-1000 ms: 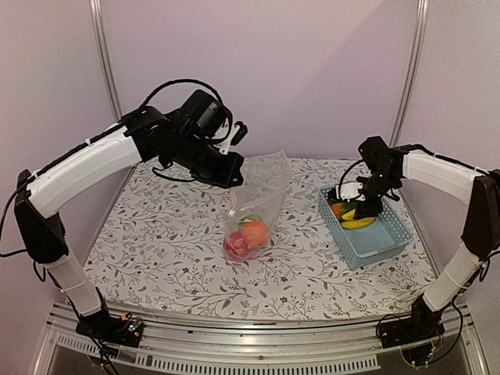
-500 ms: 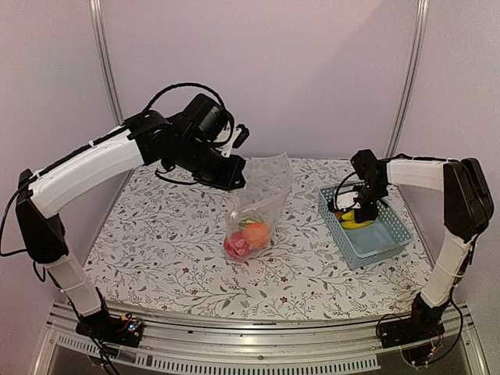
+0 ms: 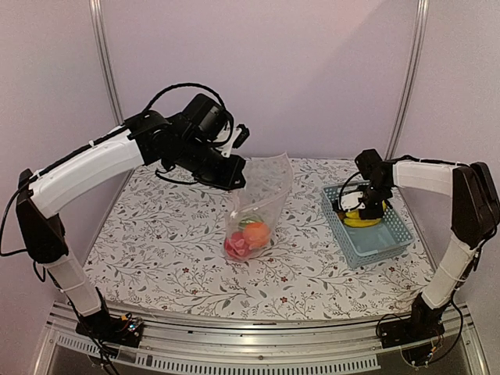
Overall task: Place the food in the zip-top bag and seal the zipper
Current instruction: Pick up the fake fruit from the bin, then place the fake fruit in the zipper food storage bag, then pass from the left arm to the right, then pass from the right arm to the left, then pick up the fake fruit from the bin.
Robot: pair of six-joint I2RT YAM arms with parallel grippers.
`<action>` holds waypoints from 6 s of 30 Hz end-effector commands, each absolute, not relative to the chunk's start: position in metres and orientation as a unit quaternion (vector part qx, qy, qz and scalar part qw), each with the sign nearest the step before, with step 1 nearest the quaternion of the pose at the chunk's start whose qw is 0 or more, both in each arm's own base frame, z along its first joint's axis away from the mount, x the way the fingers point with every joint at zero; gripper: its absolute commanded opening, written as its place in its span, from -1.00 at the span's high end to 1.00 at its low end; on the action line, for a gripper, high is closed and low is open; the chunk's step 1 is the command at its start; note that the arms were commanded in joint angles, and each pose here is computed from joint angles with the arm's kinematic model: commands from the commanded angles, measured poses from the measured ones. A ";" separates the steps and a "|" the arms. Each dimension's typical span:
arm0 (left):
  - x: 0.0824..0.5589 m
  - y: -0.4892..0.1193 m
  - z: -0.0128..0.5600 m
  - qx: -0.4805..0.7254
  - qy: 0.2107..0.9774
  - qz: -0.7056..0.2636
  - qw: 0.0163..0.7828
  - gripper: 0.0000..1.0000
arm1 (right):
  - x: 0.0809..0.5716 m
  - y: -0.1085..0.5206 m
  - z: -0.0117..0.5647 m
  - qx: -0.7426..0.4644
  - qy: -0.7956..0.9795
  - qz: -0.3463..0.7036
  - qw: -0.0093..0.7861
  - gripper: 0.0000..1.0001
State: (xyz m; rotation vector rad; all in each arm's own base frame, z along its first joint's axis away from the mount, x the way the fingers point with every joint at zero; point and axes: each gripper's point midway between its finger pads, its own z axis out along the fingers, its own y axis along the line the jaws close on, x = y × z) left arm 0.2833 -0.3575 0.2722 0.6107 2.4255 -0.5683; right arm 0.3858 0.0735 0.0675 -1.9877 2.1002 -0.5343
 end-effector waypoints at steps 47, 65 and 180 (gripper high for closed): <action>0.293 -0.366 0.279 0.222 0.900 -0.245 0.284 1.00 | 0.272 0.341 0.378 -0.506 0.582 0.520 0.367 0.75; 0.290 -0.365 0.285 0.214 0.895 -0.258 0.294 1.00 | 0.270 0.322 0.392 -0.512 0.608 0.442 0.416 -0.22; 0.259 -0.323 0.294 0.182 0.898 -0.224 0.331 1.00 | 0.416 0.113 0.087 -0.681 0.703 0.000 0.206 -0.40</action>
